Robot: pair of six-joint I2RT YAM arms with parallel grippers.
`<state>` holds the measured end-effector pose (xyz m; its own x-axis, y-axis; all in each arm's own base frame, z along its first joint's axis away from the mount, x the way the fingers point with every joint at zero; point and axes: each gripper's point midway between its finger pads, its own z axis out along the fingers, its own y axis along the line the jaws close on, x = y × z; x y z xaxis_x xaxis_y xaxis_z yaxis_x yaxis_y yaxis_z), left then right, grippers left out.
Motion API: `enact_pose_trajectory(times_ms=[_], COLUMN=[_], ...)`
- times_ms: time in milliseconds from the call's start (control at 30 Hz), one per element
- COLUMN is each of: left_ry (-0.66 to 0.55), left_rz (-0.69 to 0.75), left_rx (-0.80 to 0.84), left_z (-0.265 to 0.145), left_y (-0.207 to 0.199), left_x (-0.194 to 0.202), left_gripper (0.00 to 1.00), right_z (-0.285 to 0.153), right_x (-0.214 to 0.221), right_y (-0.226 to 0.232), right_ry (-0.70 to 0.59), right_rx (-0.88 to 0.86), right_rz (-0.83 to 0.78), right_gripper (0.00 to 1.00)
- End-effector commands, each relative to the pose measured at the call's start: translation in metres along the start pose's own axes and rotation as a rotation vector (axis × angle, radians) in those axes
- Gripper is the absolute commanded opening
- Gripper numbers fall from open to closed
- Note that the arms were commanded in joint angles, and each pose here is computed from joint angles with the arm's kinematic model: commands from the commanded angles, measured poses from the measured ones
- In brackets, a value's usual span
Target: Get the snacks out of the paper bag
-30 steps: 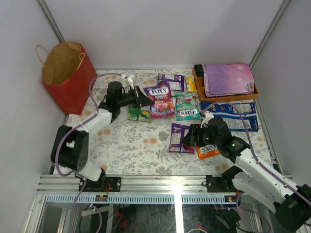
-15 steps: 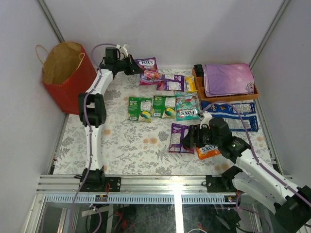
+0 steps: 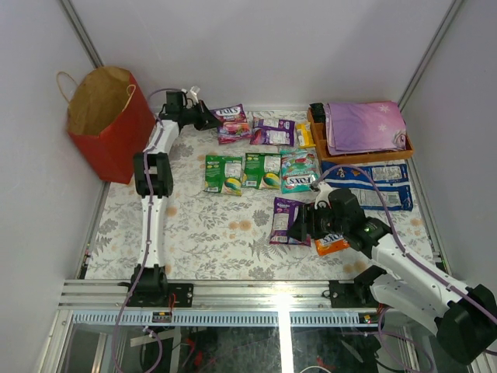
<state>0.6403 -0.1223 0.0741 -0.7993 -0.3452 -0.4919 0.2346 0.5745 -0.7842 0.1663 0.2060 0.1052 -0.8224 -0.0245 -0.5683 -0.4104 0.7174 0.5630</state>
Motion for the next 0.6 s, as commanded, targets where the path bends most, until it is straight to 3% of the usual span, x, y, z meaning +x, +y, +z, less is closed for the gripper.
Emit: enact_pose_trajectory(times_ms=[0, 567], left_ry=[-0.03, 0.041], left_rz=[0.033, 0.015], left_rx=[0.064, 0.121], left_z=[-0.002, -0.047], left_y=[0.002, 0.018], left_x=[-0.012, -0.004], left_gripper=[0.0, 0.0], right_z=[0.002, 0.007], right_x=[-0.006, -0.004], right_y=[0.006, 0.009], right_ry=[-0.023, 0.007], right_rx=[-0.039, -0.065], right_rz=[-0.023, -0.019], right_gripper=[0.72, 0.71])
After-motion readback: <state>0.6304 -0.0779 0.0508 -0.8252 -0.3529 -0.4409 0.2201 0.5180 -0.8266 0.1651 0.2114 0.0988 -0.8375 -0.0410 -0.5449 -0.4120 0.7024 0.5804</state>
